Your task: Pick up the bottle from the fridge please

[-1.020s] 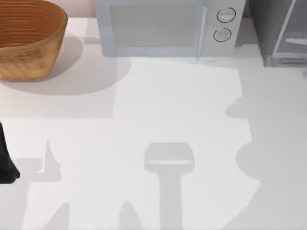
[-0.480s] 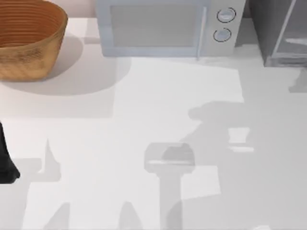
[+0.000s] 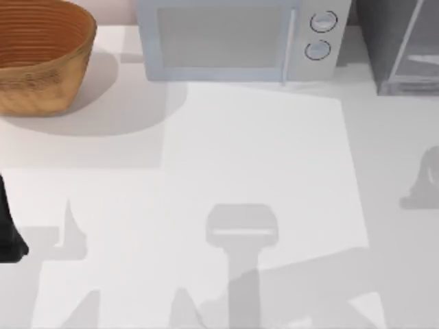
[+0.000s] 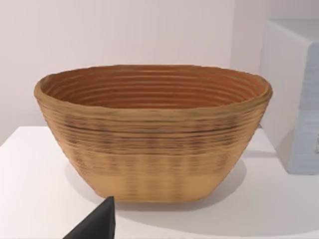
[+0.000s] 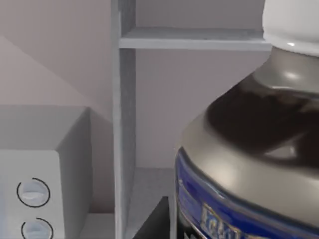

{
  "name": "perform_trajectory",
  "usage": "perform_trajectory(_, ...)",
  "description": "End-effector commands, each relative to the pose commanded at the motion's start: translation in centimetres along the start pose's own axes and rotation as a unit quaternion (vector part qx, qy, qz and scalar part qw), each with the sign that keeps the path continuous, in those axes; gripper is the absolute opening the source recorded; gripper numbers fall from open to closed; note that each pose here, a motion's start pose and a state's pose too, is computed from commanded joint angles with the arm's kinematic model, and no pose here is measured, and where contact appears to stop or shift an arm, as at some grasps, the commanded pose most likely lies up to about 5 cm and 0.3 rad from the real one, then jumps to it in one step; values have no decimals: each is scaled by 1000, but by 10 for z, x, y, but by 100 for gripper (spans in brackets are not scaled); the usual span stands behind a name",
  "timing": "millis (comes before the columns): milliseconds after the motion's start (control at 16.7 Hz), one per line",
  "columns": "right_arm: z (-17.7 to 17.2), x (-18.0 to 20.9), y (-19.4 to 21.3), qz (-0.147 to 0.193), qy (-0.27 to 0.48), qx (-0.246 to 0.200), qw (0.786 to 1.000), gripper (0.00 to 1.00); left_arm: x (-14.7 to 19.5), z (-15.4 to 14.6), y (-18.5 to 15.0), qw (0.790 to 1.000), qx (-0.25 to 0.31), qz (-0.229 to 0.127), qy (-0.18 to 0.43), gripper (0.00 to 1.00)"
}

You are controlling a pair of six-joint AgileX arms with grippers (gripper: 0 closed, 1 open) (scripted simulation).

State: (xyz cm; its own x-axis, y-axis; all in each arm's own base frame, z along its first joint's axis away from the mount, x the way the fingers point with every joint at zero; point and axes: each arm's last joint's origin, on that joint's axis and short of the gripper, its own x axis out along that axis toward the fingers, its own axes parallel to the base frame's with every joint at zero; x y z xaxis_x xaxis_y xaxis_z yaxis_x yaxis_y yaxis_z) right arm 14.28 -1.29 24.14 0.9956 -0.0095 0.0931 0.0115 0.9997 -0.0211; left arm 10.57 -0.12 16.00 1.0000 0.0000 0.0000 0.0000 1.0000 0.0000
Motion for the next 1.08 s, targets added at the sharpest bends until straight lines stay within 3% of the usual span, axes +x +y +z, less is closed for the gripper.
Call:
perform_trajectory(180, -31, -29, 7, 2, 8, 5, 1000, 0, 0, 0, 0, 1000, 0, 0, 0, 100)
perform_trajectory(480, -74, -44, 13, 5, 43, 11, 999, 0, 0, 0, 0, 1000, 0, 0, 0, 100)
perform_trajectory(1080, -67, -41, 15, 4, 44, 11, 999, 0, 0, 0, 0, 1000, 0, 0, 0, 100)
